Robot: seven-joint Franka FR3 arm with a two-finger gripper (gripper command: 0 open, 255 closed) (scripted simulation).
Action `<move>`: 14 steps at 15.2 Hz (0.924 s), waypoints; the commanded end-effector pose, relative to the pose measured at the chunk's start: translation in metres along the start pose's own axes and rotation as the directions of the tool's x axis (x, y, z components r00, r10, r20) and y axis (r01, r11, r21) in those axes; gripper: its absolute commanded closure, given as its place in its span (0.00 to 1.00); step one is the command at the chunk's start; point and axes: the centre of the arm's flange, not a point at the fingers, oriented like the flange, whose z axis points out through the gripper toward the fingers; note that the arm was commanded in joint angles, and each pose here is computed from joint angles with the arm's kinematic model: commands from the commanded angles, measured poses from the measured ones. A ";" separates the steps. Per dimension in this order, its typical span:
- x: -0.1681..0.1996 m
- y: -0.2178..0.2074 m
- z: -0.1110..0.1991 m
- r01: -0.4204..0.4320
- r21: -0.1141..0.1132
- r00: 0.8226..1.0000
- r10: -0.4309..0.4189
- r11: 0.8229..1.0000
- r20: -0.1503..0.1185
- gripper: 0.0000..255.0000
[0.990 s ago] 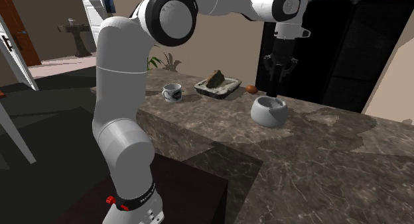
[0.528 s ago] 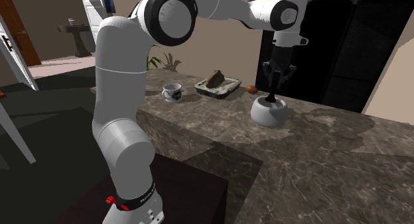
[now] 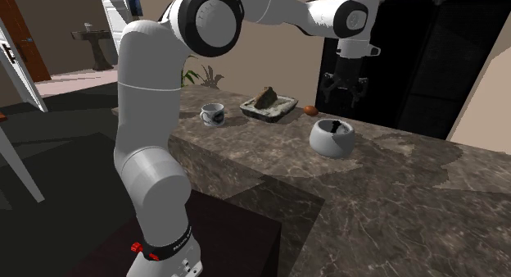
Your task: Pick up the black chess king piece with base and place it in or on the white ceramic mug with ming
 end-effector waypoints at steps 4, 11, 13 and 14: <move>0.000 0.000 -0.013 0.000 0.000 1.000 0.000 1.000 0.000 0.00; 0.000 0.000 -0.050 0.000 0.000 1.000 0.000 1.000 0.000 0.00; 0.000 0.000 -0.050 0.000 0.000 1.000 0.000 1.000 0.000 0.00; 0.000 0.000 -0.050 0.000 0.000 1.000 0.000 1.000 0.000 0.00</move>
